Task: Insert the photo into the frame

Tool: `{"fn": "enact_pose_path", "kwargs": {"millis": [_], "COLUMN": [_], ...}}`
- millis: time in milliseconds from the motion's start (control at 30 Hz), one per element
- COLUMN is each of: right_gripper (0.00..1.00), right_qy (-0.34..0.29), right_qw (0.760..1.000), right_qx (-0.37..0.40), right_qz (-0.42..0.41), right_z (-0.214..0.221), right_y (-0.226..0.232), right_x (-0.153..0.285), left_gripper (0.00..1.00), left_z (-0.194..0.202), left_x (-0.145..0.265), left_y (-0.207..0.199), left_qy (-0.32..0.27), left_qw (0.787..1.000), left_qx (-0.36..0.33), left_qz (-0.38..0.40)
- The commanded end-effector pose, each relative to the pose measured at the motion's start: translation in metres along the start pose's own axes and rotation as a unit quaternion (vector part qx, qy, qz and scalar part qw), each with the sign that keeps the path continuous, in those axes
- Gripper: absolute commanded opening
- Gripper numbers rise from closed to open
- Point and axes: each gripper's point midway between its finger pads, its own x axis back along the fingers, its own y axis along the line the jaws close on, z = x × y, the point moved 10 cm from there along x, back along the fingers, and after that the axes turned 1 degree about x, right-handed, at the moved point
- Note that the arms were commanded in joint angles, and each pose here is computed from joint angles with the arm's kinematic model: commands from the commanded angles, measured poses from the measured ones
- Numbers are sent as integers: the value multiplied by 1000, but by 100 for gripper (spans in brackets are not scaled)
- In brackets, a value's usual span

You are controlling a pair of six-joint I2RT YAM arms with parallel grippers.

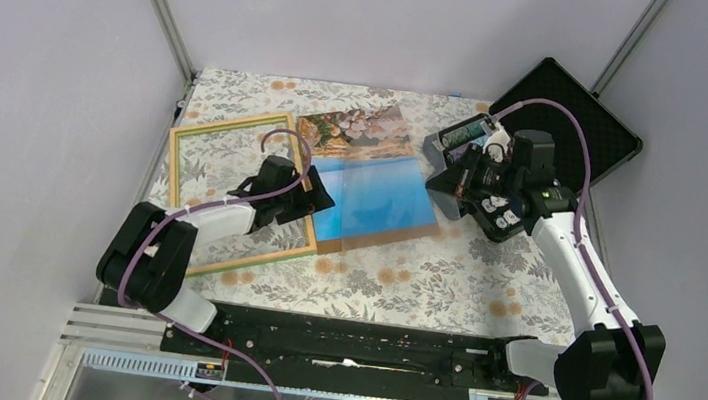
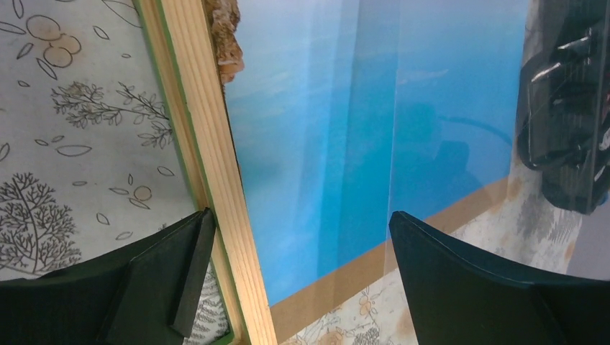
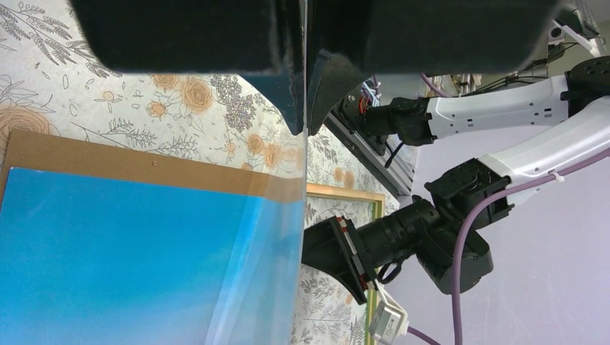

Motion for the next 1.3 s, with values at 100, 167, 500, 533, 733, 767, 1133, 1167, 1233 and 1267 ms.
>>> {"fn": "enact_pose_path", "kwargs": {"millis": [100, 167, 500, 533, 733, 767, 1133, 1167, 1233, 1267], "right_gripper": [0, 0, 0, 0, 0, 0, 0, 0, 0, 0], "right_qy": [-33, -32, -61, -65, -96, -106, -132, -136, -142, -143], "right_qw": [997, 996, 984, 982, 967, 963, 936, 936, 937, 937], "right_qx": [55, 56, 71, 73, 94, 103, 103, 100, 91, 88], "right_qz": [-44, -53, -155, -164, -214, -225, -310, -308, -306, -307], "right_z": [-20, -23, -40, -41, -45, -46, -41, -40, -38, -38], "right_y": [33, 36, 83, 88, 123, 129, 163, 162, 159, 157], "right_x": [15, 15, 37, 41, 68, 73, 101, 101, 100, 99], "left_gripper": [99, 99, 99, 99, 99, 99, 86, 84, 77, 75], "left_z": [-33, -39, -49, -49, -53, -54, -57, -57, -55, -53], "left_x": [58, 79, 141, 146, 183, 190, 239, 243, 254, 259], "left_y": [-38, -44, -61, -62, -75, -76, -106, -108, -112, -114], "left_qy": [-53, -58, -40, -48, -92, -102, -94, -95, -99, -95], "left_qw": [993, 988, 959, 955, 938, 940, 893, 886, 862, 848], "left_qx": [-22, -22, 21, 35, 74, 77, 48, 46, 36, 36], "left_qz": [104, 145, 281, 289, 326, 317, 437, 451, 497, 519]}}
